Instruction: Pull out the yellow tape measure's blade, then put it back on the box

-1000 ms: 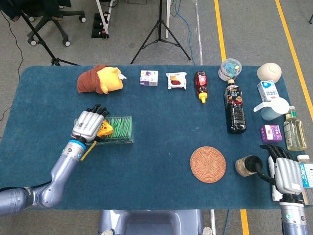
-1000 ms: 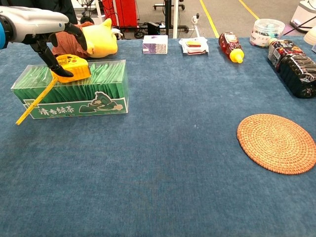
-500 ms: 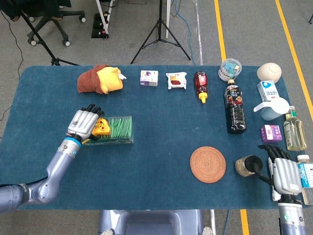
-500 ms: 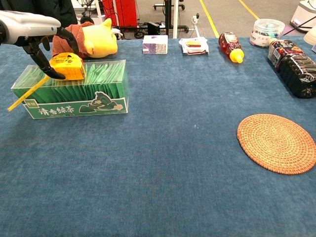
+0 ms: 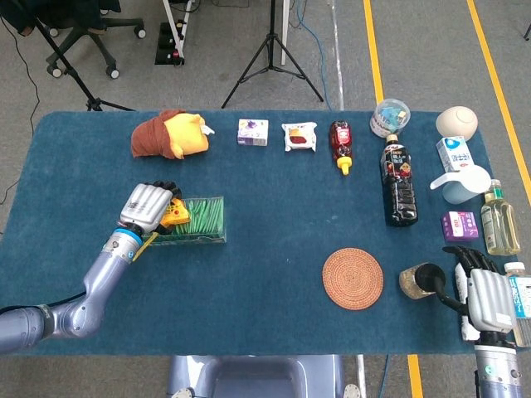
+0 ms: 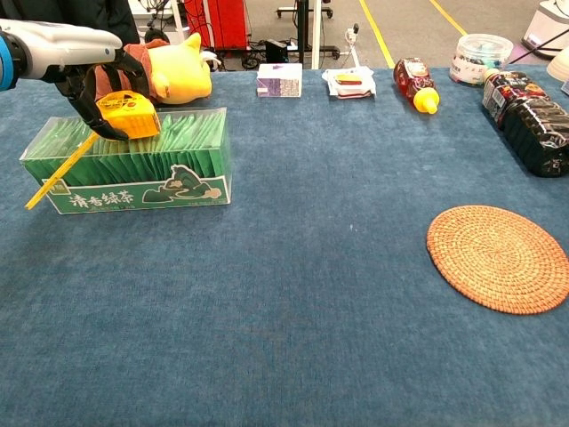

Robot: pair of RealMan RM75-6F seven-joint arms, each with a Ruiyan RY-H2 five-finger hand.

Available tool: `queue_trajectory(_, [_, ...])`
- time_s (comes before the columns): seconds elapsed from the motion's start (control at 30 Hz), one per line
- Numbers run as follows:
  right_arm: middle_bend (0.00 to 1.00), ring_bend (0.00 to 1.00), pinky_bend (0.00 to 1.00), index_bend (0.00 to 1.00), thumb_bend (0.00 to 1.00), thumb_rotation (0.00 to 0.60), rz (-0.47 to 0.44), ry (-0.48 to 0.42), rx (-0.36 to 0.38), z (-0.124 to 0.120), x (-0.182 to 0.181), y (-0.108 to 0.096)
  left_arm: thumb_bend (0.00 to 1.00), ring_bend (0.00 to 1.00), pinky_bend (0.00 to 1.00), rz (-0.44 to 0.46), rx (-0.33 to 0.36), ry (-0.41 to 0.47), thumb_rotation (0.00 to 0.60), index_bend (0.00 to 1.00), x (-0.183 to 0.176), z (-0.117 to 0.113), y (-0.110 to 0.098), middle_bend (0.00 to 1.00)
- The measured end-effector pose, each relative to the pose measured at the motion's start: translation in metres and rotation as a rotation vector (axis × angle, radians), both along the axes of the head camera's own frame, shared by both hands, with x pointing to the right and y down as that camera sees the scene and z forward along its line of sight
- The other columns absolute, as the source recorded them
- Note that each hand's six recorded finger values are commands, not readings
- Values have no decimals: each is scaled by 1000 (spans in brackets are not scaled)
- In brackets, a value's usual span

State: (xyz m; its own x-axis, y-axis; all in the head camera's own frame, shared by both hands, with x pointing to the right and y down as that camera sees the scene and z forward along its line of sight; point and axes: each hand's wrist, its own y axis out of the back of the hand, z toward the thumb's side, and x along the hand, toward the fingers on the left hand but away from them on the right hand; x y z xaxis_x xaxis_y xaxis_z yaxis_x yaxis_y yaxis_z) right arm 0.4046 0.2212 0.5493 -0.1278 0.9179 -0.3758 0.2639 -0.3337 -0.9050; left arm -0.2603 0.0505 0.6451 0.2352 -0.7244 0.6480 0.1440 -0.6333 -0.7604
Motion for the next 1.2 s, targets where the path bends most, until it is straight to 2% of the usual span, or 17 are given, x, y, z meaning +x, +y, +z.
queue_trajectory(0.37, [275,221,244,251,401,540,13,-5,12,-4,0,-3,335,399,512,28,28,46,600,537,12,-10,-8,409])
queue_trajectory(0.6, [275,221,247,251,402,537,-14,-42,8,-4,-12,-7,352,399,512,106,31,66,600,546,31,-19,-14,425])
queue_trajectory(0.7, [276,221,252,250,402,540,-26,-81,7,-3,-20,-10,359,399,512,161,23,77,600,546,44,-24,-14,430])
queue_trajectory(0.83, [275,221,256,247,399,537,-54,-176,5,-2,-39,-17,362,399,512,227,19,98,600,546,63,-32,-16,439])
queue_trajectory(1.03, [274,221,273,235,392,540,-105,-289,6,-1,-69,-27,365,400,512,276,16,124,600,546,84,-41,-17,443])
queue_trajectory(1.2, [256,221,279,213,364,534,-112,-358,0,3,-84,-29,364,402,512,292,1,143,600,546,97,-44,-17,446])
